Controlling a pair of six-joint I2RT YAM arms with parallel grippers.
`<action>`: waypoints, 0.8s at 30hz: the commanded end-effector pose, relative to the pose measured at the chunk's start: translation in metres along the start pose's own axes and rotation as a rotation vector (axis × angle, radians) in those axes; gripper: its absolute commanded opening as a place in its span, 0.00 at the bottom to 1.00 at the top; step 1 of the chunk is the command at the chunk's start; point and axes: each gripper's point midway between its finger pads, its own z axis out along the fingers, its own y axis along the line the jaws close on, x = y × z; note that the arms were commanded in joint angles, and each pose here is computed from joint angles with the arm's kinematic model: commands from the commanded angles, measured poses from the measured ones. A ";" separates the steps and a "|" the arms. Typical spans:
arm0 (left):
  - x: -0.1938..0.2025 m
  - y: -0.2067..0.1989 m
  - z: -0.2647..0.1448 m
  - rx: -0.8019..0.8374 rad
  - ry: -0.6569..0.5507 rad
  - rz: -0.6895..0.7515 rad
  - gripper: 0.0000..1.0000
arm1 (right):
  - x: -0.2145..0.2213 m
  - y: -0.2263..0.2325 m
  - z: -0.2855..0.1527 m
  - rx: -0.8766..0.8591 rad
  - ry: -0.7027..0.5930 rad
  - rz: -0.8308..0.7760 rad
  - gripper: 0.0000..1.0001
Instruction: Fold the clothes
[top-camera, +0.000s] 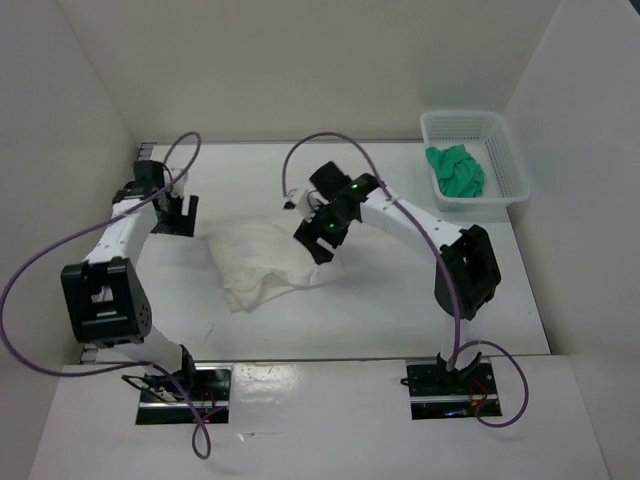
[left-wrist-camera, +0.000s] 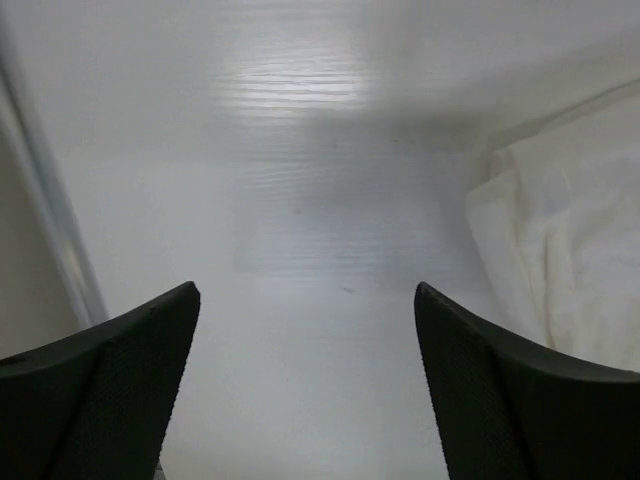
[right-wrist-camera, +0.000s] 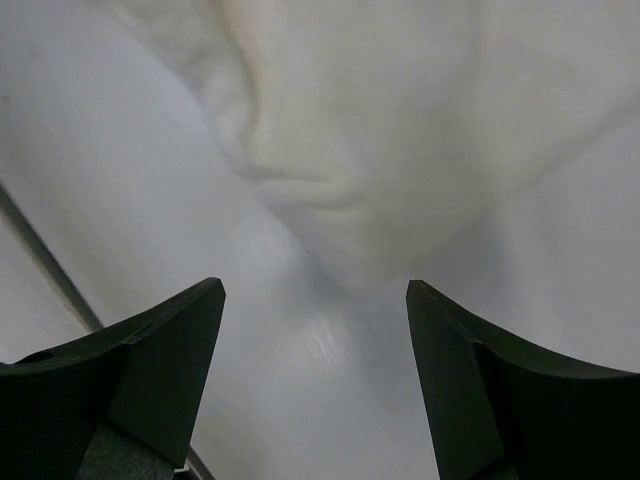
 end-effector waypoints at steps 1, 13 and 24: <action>-0.027 0.018 -0.076 0.024 -0.185 -0.125 0.96 | -0.022 0.049 0.006 -0.009 -0.016 -0.152 0.81; 0.007 0.056 -0.125 0.055 -0.302 -0.411 0.99 | -0.049 0.162 0.069 0.132 0.012 -0.506 0.81; 0.022 0.062 -0.106 0.092 -0.282 -0.464 0.99 | -0.105 0.164 0.076 0.204 -0.150 -0.514 0.70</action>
